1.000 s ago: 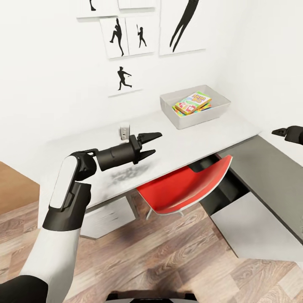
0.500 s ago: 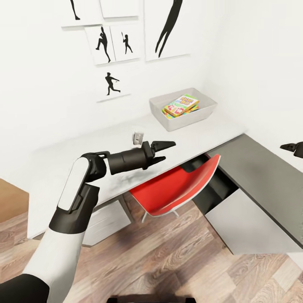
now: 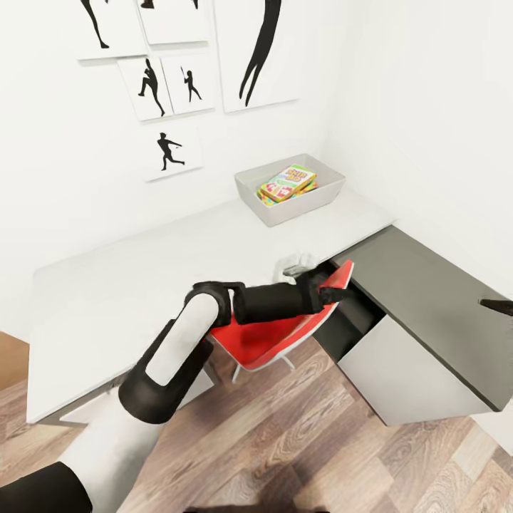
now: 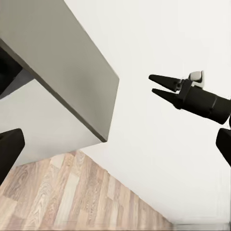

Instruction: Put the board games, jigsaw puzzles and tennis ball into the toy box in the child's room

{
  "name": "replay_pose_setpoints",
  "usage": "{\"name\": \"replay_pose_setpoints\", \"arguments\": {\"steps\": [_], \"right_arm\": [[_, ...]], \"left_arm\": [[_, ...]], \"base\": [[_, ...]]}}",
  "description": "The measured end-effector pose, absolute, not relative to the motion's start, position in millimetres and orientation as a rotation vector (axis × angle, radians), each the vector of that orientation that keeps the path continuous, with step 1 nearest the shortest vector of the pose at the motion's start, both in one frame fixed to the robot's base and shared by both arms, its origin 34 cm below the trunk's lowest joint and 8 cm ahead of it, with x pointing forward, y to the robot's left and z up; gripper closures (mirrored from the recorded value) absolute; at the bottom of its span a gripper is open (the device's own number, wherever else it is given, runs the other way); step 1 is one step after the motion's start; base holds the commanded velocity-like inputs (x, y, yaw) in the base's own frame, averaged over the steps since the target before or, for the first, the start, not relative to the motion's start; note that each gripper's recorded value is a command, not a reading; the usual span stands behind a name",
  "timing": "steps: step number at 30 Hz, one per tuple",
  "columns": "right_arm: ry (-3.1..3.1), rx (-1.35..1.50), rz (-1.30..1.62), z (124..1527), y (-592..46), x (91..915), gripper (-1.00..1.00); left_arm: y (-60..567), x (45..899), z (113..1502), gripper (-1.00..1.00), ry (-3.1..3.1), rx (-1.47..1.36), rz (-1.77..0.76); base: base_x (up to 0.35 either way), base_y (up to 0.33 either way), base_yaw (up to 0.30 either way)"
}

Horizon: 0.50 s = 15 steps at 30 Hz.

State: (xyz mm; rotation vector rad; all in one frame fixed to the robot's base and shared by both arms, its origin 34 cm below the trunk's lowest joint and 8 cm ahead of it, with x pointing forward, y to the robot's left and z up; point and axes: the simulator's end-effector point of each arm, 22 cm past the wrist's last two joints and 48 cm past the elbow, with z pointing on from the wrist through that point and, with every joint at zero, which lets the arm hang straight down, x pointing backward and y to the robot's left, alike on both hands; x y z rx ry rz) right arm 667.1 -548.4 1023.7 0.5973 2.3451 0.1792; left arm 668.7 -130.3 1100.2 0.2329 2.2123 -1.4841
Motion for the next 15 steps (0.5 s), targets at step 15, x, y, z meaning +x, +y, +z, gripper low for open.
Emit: {"name": "replay_pose_setpoints", "arguments": {"steps": [15], "right_arm": [[2.317, 0.63, 0.261, 1029.4, -555.6, 635.7, -1.0]], "left_arm": [[-152.0, 647.4, 1112.6, -1.0, 2.195, 0.314, -1.466]], "base": [[0.0, 0.0, -0.152]]}}
